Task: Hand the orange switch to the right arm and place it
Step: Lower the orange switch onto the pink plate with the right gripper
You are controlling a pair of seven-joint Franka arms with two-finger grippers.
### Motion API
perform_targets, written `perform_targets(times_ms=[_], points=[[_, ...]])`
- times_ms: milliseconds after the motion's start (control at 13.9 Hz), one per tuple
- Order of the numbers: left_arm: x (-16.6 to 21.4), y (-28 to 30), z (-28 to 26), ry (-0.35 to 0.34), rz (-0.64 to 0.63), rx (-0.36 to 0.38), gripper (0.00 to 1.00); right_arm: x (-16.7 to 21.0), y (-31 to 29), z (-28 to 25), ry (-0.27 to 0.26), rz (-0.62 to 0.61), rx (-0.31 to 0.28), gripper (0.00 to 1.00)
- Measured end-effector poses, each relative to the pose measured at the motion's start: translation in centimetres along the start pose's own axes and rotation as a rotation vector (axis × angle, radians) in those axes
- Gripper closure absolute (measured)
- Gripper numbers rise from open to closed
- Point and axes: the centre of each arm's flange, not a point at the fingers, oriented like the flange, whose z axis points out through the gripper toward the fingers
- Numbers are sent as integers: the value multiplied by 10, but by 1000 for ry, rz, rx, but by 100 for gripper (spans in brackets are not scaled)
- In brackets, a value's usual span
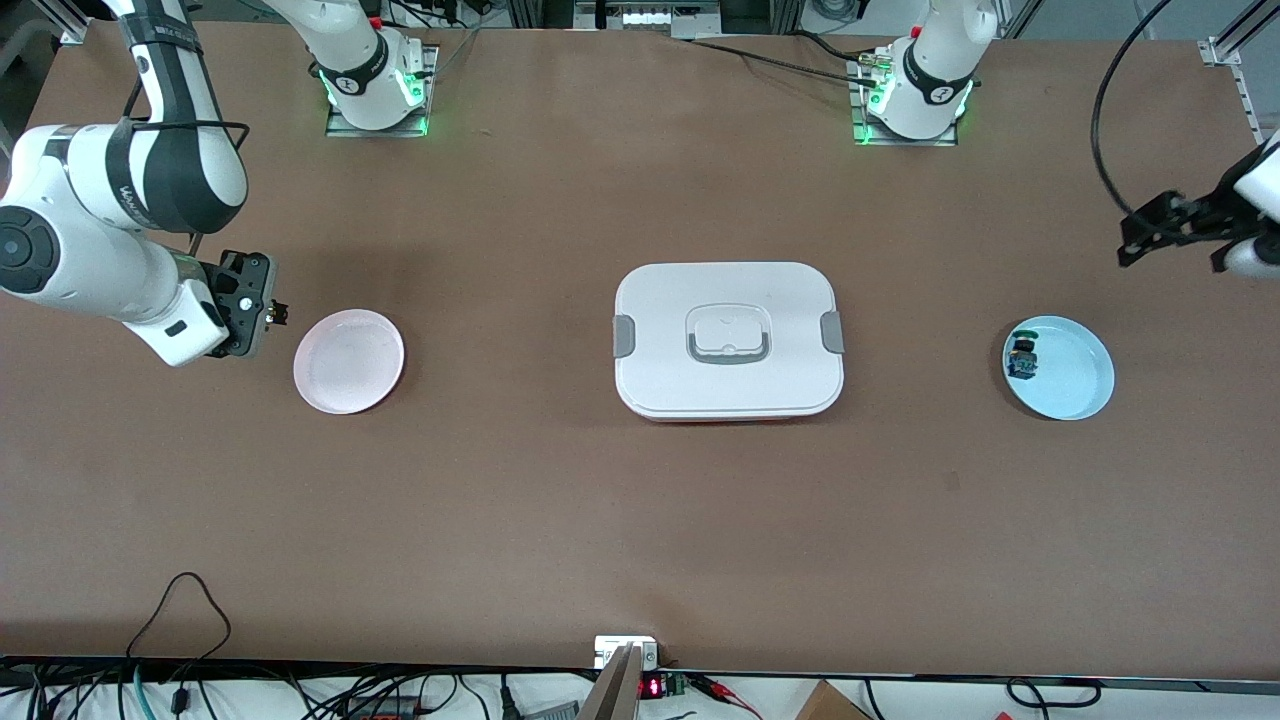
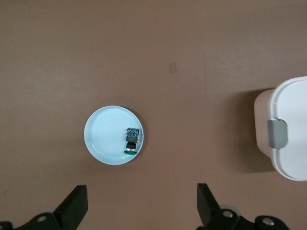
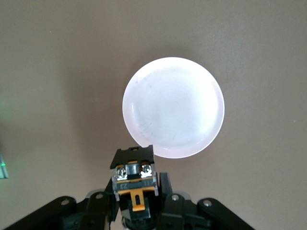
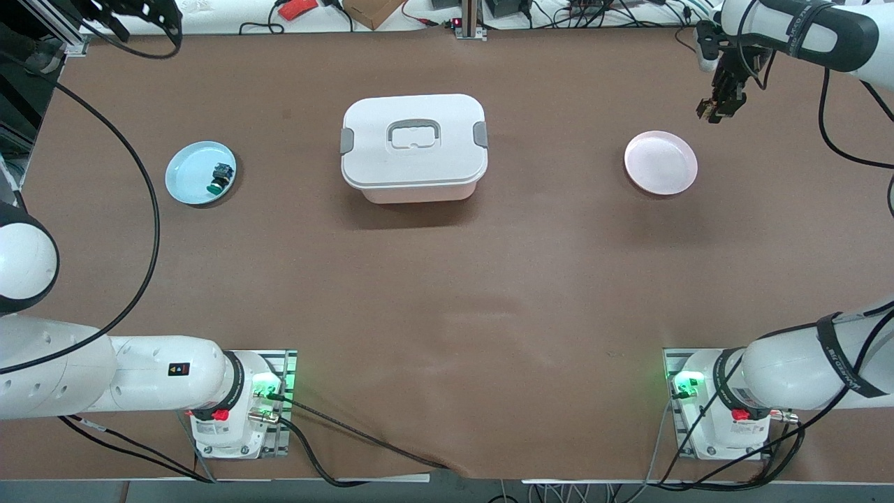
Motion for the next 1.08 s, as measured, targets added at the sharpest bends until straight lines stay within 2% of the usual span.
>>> perform_targets(times_ms=[216, 721, 1082], points=[[-5, -17, 18, -9, -35, -2, 0, 1, 2, 10, 7, -47, -42, 64], [-7, -21, 11, 12, -41, 1, 0, 7, -1, 54, 22, -101, -135, 64], [-2, -7, -1, 41, -15, 5, 0, 31, -9, 70, 23, -144, -162, 64]])
